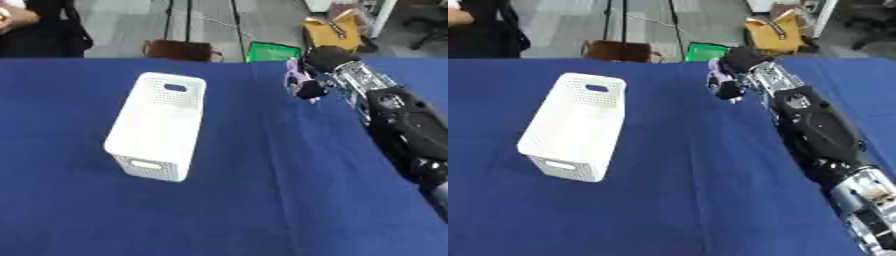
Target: Pick up objects on the table and place them in the box.
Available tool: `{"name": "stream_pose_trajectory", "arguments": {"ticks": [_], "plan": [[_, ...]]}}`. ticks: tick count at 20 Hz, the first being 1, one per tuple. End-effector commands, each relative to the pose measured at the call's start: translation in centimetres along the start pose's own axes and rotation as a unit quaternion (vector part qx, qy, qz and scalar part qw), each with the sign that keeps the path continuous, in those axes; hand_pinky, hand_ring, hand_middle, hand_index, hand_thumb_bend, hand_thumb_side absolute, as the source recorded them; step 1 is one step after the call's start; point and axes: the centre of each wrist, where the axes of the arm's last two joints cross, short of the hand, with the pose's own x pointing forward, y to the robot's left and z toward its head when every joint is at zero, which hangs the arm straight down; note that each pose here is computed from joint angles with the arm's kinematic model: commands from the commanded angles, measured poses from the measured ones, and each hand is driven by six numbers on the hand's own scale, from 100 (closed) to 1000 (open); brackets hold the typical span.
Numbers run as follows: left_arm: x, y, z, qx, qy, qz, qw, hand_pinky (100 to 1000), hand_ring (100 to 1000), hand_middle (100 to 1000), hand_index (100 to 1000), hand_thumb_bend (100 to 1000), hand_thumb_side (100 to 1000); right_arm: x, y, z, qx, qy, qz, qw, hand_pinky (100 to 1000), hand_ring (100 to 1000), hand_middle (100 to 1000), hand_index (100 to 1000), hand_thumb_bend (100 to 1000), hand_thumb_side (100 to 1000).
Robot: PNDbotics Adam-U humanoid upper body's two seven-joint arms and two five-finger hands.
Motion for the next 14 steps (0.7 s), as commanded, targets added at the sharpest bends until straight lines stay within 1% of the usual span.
{"name": "stream_pose_trajectory", "arguments": {"ticks": [1, 8, 11, 14], "plan": [[0.2, 0.1, -0.8, 0.036, -0.045, 0.032, 0.998, 750, 822, 866, 819, 100, 802, -1.1, -3.8, 0.5, -0.040, -0.005, 0.014, 0.999, 848, 762, 406, 548, 100, 690], [0.2, 0.1, -0.8, 0.034, -0.046, 0.032, 0.998, 750, 822, 866, 820, 100, 801, 0.5, -8.4, 1.5, -0.081, -0.052, 0.026, 0.995, 846, 757, 398, 541, 100, 702], [0.2, 0.1, -0.8, 0.033, -0.046, 0.031, 0.998, 749, 822, 866, 820, 100, 800, 1.5, -11.1, 2.3, -0.111, -0.070, 0.035, 0.991, 845, 752, 389, 533, 100, 713], [0.2, 0.1, -0.8, 0.031, -0.046, 0.031, 0.998, 749, 823, 866, 820, 100, 800, 2.5, -13.1, 3.0, -0.128, -0.088, 0.034, 0.987, 845, 749, 390, 534, 100, 723]]}}
